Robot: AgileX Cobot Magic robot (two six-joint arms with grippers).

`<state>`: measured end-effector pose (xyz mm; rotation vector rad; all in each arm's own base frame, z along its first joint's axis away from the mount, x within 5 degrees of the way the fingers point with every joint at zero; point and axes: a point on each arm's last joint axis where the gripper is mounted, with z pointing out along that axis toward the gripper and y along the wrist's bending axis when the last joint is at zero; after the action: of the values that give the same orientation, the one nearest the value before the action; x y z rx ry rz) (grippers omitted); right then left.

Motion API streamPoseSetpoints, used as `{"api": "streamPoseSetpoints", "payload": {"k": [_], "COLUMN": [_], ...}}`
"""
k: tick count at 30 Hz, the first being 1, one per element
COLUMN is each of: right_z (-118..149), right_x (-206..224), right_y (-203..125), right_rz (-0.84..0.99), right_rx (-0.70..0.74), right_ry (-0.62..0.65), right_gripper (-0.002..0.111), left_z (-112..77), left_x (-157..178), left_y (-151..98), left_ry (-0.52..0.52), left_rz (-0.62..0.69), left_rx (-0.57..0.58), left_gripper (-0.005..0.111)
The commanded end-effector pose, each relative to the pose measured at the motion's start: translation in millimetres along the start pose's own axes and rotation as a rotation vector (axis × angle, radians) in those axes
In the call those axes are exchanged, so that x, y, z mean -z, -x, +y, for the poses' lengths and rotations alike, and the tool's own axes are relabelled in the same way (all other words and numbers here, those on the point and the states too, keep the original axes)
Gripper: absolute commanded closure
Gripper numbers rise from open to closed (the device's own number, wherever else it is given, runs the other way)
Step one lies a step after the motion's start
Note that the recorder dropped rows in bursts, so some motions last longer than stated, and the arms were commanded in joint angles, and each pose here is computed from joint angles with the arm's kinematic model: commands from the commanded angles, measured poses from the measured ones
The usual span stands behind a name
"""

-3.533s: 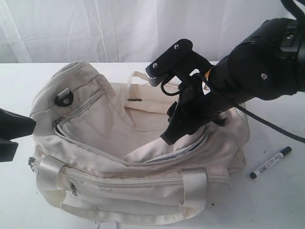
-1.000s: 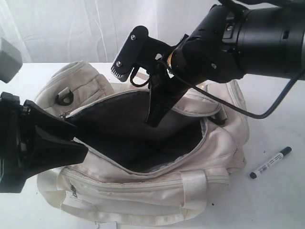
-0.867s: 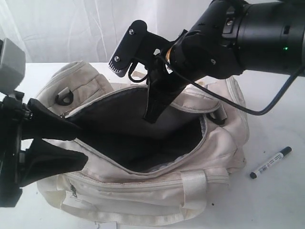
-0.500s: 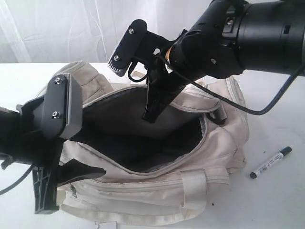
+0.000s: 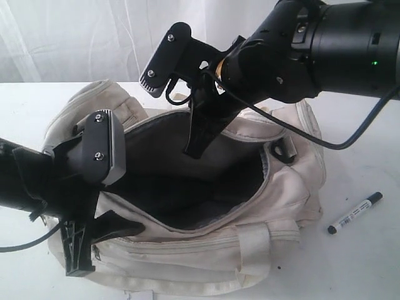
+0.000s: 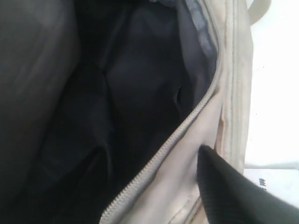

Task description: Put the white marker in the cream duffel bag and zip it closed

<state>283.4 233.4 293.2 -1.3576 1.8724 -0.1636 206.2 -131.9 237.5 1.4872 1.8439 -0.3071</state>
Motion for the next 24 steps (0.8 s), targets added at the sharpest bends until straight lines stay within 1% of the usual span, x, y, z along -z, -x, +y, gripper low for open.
{"api": "streamPoseSetpoints", "payload": {"k": [1, 5, 8, 11, 16, 24], "right_z": [-6, -7, -13, -21, -35, -59], "right_x": [4, 4, 3, 2, 0, 0], "right_y": [1, 2, -1, -5, -13, -12], "right_rz": [-0.025, -0.034, -0.041, -0.044, -0.059, -0.164], "right_rx": [-0.014, -0.013, -0.026, -0.043, -0.072, -0.094], "right_ry": [-0.019, -0.023, -0.038, -0.057, -0.093, -0.172], "right_gripper": [0.108, 0.108, 0.108, 0.108, 0.108, 0.108], "left_z": [-2.8, -2.8, -3.0, -3.1, -6.4, -13.6], "left_x": [-3, -3, -3, -3, -3, -2], "left_y": [-1, -1, -1, -1, -1, 1], "left_ry": [-0.016, -0.017, -0.019, -0.021, -0.057, -0.138], "left_rz": [-0.005, -0.003, -0.003, -0.003, -0.005, -0.012], "left_rx": [0.036, 0.104, 0.111, 0.111, 0.116, 0.128], "left_gripper": [0.061, 0.089, 0.106, 0.107, 0.107, 0.107]}}
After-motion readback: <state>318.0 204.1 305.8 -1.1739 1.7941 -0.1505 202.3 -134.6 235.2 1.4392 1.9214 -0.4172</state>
